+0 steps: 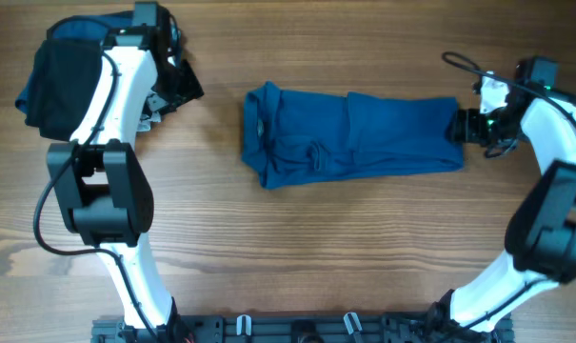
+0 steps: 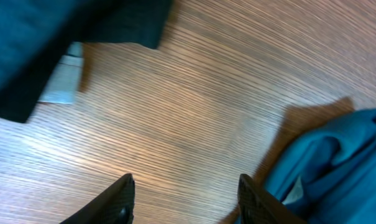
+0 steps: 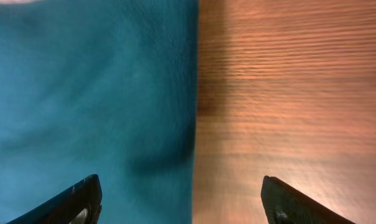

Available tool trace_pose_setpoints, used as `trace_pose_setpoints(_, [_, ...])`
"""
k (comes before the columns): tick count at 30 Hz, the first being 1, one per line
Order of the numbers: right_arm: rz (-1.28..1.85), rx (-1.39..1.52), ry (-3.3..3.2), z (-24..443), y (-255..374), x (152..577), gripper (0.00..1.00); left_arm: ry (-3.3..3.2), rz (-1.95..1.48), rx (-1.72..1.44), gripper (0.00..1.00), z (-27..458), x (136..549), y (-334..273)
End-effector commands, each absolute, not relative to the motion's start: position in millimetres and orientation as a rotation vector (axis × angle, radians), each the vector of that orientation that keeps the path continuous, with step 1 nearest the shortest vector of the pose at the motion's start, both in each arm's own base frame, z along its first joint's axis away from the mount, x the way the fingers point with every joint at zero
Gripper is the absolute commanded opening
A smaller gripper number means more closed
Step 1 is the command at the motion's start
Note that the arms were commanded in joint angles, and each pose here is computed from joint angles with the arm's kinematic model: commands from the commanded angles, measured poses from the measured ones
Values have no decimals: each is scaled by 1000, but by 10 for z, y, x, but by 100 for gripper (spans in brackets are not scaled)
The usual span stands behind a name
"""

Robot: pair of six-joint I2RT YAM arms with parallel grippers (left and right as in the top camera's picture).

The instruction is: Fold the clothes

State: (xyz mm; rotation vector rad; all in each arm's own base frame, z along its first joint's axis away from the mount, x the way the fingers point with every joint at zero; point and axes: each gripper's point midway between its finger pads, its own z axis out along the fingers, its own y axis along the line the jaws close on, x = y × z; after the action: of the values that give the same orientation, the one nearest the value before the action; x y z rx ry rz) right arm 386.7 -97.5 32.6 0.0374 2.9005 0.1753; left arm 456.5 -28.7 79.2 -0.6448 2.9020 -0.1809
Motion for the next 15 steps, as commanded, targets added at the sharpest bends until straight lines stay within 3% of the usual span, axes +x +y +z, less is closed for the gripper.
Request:
trace_pose_setpoints(1, [334, -94, 2921, -2, -810, 3849, 83, 2871, -170, -618, 54, 937, 4563, -377])
trace_pose_setpoints(3, [413, -145, 2910, -54, -718, 3840, 82, 2866, -140, -606, 55, 937, 4571, -382])
trace_pose_setpoints(5, [421, -150, 2912, -77, -711, 3837, 68, 2861, -141, -599, 56, 939, 4587, -400])
trace_pose_setpoints(7, [418, -150, 2909, -78, -714, 3845, 26, 2857, -143, -596, 57, 941, 4598, -405])
trace_pose_setpoints(8, [418, -150, 2908, -76, -714, 3847, 12, 2855, -143, -596, 57, 938, 4602, -406])
trace_pose_setpoints(9, [415, -148, 2904, -74, -719, 3859, 4, 2853, -144, -596, 57, 940, 4608, -404])
trace_pose_setpoints(15, [248, 3, 2862, 256, -1136, 3997, 4, 2844, -146, -578, 60, 947, 4637, -407])
